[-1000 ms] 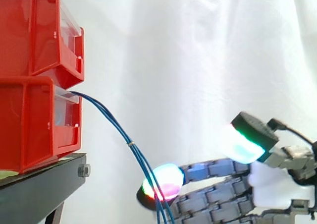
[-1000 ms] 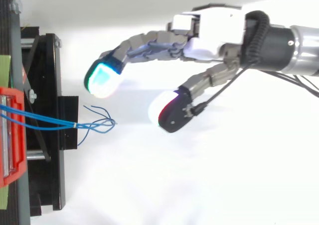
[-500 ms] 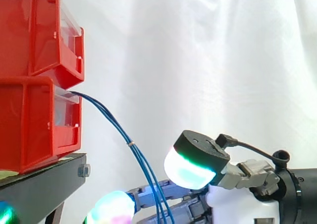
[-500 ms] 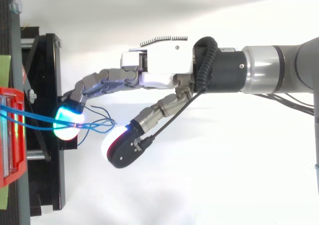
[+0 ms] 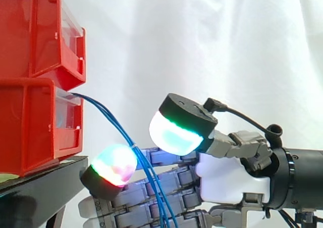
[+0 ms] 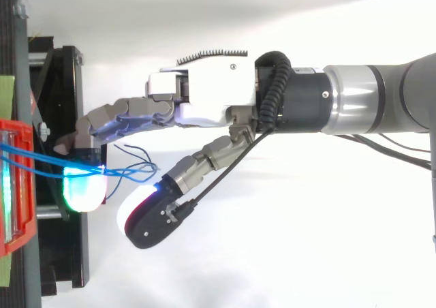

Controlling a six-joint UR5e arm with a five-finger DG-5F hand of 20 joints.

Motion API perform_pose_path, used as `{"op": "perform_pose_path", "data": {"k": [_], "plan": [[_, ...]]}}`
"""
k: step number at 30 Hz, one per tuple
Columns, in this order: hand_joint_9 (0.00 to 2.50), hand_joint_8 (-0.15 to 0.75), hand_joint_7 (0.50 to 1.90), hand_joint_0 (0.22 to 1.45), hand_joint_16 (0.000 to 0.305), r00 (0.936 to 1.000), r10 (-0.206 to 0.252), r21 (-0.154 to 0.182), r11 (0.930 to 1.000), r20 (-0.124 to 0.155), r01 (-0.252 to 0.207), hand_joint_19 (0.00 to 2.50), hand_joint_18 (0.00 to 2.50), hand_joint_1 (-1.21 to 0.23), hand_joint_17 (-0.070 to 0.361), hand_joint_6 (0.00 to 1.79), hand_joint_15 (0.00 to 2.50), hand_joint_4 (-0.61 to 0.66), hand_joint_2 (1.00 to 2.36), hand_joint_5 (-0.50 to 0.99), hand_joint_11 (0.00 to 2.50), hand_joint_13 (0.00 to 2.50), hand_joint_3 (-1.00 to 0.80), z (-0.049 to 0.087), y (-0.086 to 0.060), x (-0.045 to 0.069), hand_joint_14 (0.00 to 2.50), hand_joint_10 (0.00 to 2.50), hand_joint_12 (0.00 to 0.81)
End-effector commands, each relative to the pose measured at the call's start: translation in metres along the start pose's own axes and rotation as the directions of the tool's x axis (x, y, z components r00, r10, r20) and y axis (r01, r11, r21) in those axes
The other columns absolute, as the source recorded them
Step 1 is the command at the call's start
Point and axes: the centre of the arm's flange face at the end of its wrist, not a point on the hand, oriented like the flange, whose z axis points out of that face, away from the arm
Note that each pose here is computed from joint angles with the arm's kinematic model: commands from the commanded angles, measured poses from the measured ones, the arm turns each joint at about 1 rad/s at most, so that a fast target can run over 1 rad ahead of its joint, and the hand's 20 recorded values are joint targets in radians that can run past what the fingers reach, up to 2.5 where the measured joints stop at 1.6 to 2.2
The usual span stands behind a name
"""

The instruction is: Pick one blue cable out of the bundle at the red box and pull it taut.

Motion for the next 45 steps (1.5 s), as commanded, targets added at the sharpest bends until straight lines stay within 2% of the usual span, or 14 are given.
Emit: {"op": "perform_pose_path", "data": {"k": [1, 4, 7, 13, 16, 19, 21, 25, 29, 36, 45], "plan": [[0.28, 0.264, 1.09, 0.63, 0.049, 1.0000, 0.004, -0.004, 1.0000, -0.001, -0.004, 0.13, 0.12, -0.77, 0.110, 0.58, 0.09, 0.22, 1.01, -0.13, 0.01, 0.21, -0.38, 0.001, 0.002, 0.000, 0.00, 0.00, 0.329], [0.28, 0.263, 1.06, 0.62, 0.049, 1.0000, 0.007, -0.006, 1.0000, 0.002, -0.007, 0.13, 0.13, -0.77, 0.110, 0.58, 0.10, 0.23, 1.01, -0.14, 0.02, 0.21, -0.41, 0.001, 0.003, -0.003, 0.00, 0.00, 0.329], [0.28, 0.264, 1.15, 0.59, 0.049, 1.0000, 0.007, -0.008, 0.9999, 0.005, -0.007, 0.14, 0.13, -0.77, 0.111, 0.50, 0.10, 0.27, 1.00, -0.13, 0.02, 0.21, -0.49, 0.001, 0.004, -0.005, 0.00, 0.00, 0.330], [0.28, 0.265, 1.09, 0.57, 0.050, 0.9999, 0.004, -0.007, 1.0000, 0.011, -0.004, 0.14, 0.13, -0.76, 0.113, 0.50, 0.10, 0.30, 1.00, -0.14, 0.01, 0.21, -0.50, 0.000, 0.004, -0.010, 0.00, 0.00, 0.333], [0.28, 0.268, 1.15, 0.57, 0.050, 0.9998, -0.001, 0.002, 1.0000, 0.018, 0.001, 0.14, 0.13, -0.76, 0.112, 0.50, 0.10, 0.28, 1.00, -0.13, 0.01, 0.21, -0.50, -0.001, 0.003, -0.013, 0.01, 0.00, 0.334], [0.29, 0.270, 1.17, 0.57, 0.050, 0.9992, -0.025, 0.035, 0.9991, 0.030, 0.024, 0.14, 0.13, -0.75, 0.112, 0.50, 0.10, 0.28, 1.00, -0.12, 0.02, 0.21, -0.50, -0.005, 0.000, -0.020, 0.00, 0.00, 0.334], [0.29, 0.273, 1.18, 0.57, 0.050, 0.9989, -0.032, 0.038, 0.9988, 0.033, 0.030, 0.15, 0.13, -0.75, 0.113, 0.50, 0.10, 0.27, 1.00, -0.12, 0.02, 0.21, -0.50, -0.006, 0.000, -0.023, 0.00, 0.00, 0.333], [0.31, 0.278, 0.99, 0.57, 0.050, 0.9976, -0.051, 0.033, 0.9983, 0.048, 0.049, 0.14, 0.14, -0.77, 0.112, 0.65, 0.10, 0.23, 1.00, -0.15, 0.06, 0.21, -0.50, -0.006, 0.001, -0.029, 0.00, 0.00, 0.334], [0.31, 0.277, 0.91, 0.57, 0.050, 0.9942, -0.078, 0.041, 0.9963, 0.074, 0.075, 0.14, 0.15, -0.78, 0.112, 0.71, 0.10, 0.23, 1.00, -0.16, 0.06, 0.22, -0.50, -0.007, 0.001, -0.032, 0.00, 0.00, 0.333], [0.31, 0.275, 0.87, 0.58, 0.050, 0.9937, -0.082, 0.037, 0.9961, 0.076, 0.080, 0.15, 0.16, -0.80, 0.112, 0.72, 0.11, 0.23, 1.00, -0.16, 0.06, 0.23, -0.50, -0.007, 0.001, -0.032, 0.00, 0.00, 0.333], [0.38, 0.289, 0.90, 0.57, 0.049, 0.9923, -0.106, 0.036, 0.9940, 0.064, 0.103, 0.14, 0.22, -0.82, 0.111, 0.73, 0.11, 0.23, 1.00, -0.15, 0.10, 0.28, -0.50, -0.005, 0.002, -0.023, 0.00, 0.00, 0.336]]}}
